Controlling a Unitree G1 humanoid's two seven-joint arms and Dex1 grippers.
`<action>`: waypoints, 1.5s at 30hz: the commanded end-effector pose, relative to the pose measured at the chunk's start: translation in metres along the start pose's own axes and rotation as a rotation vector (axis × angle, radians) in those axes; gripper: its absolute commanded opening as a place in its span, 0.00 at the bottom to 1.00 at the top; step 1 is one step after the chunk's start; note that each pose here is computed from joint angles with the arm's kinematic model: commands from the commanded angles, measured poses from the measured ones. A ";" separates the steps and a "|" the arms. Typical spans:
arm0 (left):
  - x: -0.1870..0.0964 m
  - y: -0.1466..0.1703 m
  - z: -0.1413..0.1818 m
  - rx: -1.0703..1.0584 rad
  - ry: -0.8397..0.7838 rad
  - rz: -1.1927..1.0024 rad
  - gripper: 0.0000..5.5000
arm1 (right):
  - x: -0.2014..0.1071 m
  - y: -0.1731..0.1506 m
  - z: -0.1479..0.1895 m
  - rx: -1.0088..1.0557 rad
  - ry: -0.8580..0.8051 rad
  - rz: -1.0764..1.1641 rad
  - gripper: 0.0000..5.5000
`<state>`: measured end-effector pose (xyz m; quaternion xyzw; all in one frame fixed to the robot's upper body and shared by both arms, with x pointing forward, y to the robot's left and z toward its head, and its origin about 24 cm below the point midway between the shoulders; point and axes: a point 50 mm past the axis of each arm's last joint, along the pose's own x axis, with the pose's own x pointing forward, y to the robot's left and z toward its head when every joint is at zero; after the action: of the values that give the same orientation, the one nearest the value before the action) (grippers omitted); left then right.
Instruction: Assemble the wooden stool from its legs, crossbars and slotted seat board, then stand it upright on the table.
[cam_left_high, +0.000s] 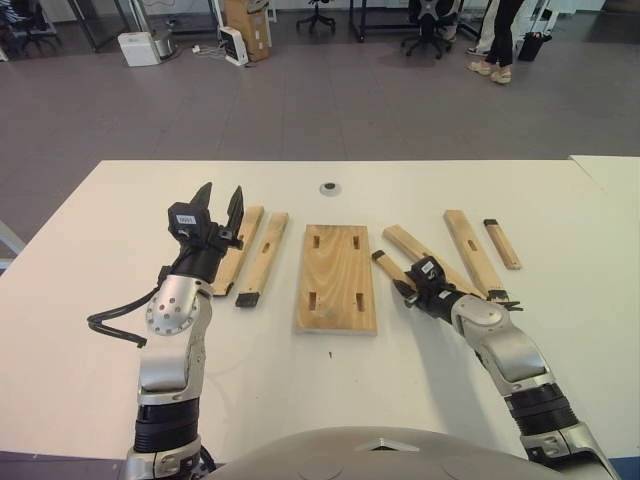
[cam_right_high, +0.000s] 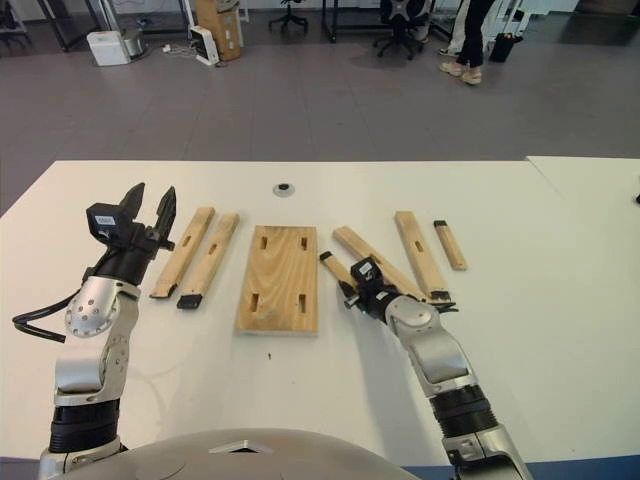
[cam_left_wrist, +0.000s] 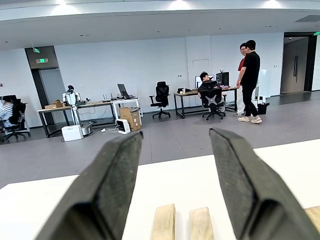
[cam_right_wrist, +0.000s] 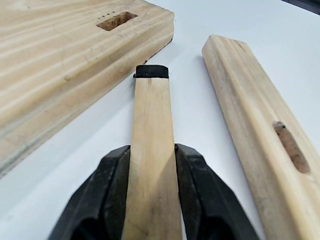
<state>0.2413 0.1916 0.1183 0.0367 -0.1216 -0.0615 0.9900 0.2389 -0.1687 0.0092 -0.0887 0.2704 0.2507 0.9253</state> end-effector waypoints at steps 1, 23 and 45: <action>0.004 0.003 0.001 -0.007 0.004 -0.014 0.45 | -0.003 0.000 0.018 0.337 -0.143 0.097 0.24; 0.009 -0.011 0.009 -0.078 -0.036 -0.106 0.45 | -0.057 -0.009 0.127 1.495 -0.877 0.905 0.24; 0.012 -0.091 0.029 0.124 -0.189 -0.610 0.45 | 0.000 0.057 0.166 1.122 -0.746 0.603 0.24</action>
<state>0.2337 0.1004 0.1395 0.1250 -0.1939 -0.3539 0.9064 0.2845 -0.0705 0.1518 0.5646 0.0364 0.3401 0.7512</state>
